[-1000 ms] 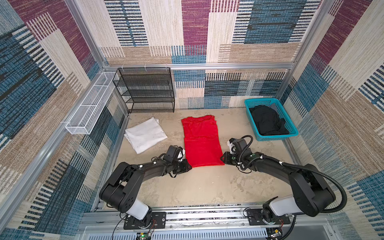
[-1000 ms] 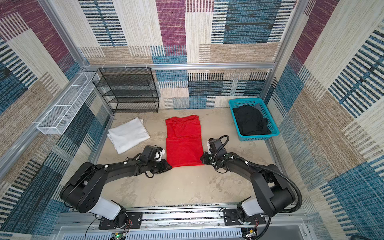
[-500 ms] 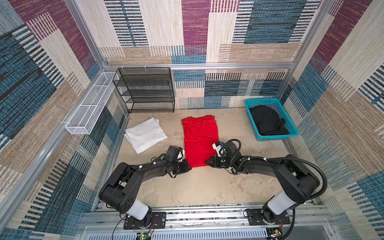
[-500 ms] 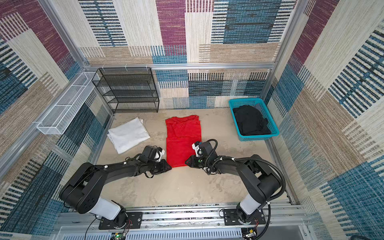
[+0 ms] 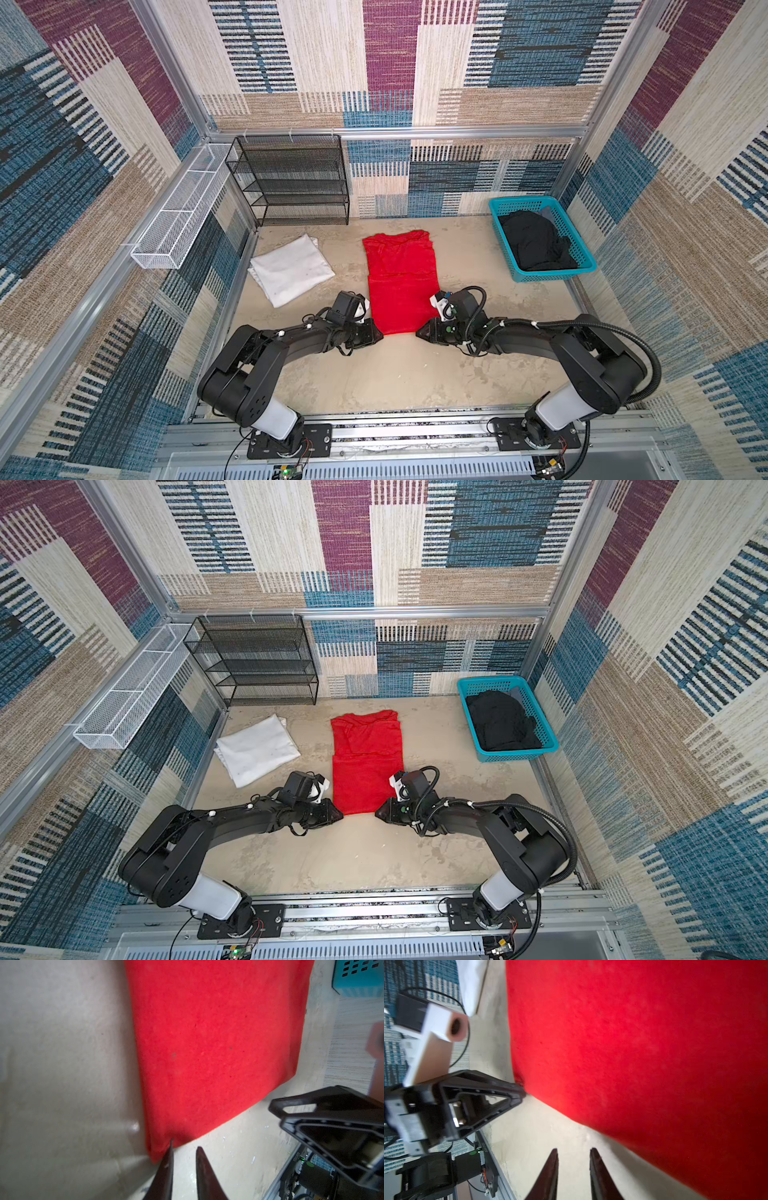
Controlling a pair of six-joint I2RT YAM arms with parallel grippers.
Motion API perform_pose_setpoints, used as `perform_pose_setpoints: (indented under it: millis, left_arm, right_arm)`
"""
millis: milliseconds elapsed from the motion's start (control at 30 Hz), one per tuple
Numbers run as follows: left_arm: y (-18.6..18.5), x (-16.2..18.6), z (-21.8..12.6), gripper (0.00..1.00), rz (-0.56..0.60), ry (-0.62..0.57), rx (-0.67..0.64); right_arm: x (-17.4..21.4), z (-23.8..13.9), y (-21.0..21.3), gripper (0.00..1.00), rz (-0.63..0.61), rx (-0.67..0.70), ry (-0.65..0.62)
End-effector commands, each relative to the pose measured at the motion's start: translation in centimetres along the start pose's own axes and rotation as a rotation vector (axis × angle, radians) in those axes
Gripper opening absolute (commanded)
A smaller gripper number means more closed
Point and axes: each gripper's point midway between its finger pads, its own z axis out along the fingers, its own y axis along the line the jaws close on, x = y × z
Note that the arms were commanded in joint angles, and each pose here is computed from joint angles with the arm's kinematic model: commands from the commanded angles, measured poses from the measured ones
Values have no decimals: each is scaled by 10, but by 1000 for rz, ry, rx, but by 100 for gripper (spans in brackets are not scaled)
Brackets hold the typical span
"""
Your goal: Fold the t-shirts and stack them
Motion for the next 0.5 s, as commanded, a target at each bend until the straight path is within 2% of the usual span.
perform_pose_setpoints:
  millis: [0,200,367,467]
  left_arm:
    - [19,13,1,23,-32,39,-76]
    - [18,13,0,23,-34,38,-76]
    - [17,12,-3,23,-28,38,-80]
    - [16,12,-4,23,-25,40,-82]
  right_arm:
    - [-15,-5,23,30,-54,-46,-19]
    - [-28,18,26,30,-73,-87,-12]
    - [-9,44,-5,28,-37,-69,32]
    - [6,47,-16,27,-11,-71,54]
